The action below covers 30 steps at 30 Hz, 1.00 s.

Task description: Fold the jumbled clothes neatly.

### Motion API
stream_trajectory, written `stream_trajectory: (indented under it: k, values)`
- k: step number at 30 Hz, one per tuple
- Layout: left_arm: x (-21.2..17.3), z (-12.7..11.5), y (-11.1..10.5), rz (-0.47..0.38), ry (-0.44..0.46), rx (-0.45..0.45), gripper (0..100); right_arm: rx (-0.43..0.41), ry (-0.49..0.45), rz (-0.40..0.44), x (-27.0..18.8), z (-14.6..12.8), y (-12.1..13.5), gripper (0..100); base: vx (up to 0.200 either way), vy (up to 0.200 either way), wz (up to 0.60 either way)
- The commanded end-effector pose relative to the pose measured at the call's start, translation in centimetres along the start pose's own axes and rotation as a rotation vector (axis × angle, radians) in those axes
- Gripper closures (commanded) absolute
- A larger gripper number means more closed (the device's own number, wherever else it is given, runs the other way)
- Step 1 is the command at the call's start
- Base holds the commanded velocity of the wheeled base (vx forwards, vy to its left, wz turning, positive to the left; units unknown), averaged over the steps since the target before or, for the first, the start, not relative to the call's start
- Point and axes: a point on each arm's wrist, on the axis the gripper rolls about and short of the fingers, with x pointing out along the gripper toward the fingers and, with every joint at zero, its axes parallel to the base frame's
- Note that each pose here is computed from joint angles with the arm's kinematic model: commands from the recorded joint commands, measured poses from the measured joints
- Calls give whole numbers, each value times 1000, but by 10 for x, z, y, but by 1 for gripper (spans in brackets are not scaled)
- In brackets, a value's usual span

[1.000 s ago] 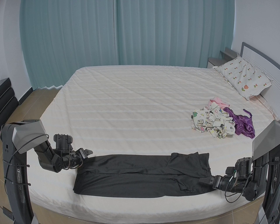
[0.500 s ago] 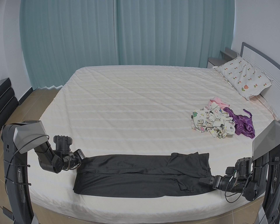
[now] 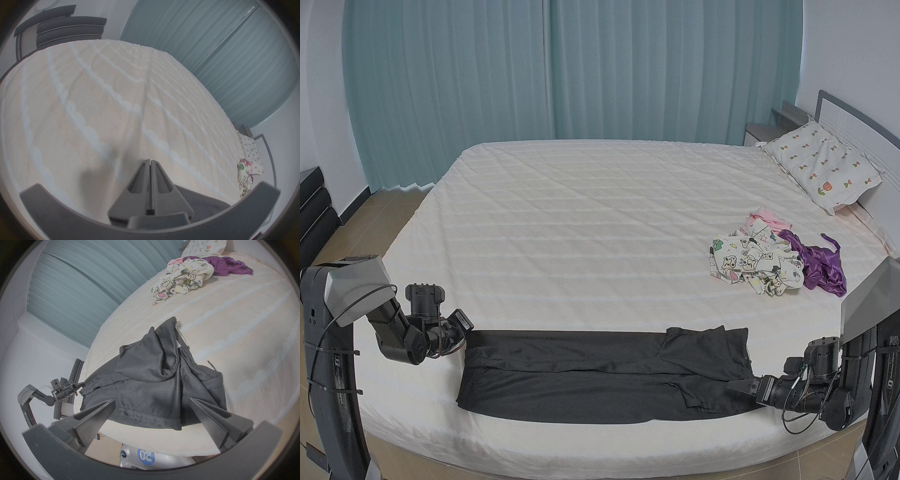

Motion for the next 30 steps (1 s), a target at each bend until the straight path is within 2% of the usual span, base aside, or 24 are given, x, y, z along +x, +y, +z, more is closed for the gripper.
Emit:
stream_trajectory:
  k: [1,16,22,25,27,30]
  values:
    - [3,5,2,-3,-11,-7,100,-4,-9,7,0,1,1,0,0,0,0]
    - [13,12,-2,-26,-42,-5,100,-5,-23,13,0,4,2,0,0,0,0]
    - [16,13,-2,-47,-68,-3,100,-6,-94,23,-2,18,3,0,0,0,0]
    - [18,11,-1,-51,-73,-2,100,38,-178,41,0,34,6,0,0,0,0]
    - [18,11,-1,-52,-71,-2,100,70,-224,31,3,43,5,0,0,0,0]
    - [18,10,-1,-49,-69,-2,100,75,-252,0,15,47,1,0,0,0,0]
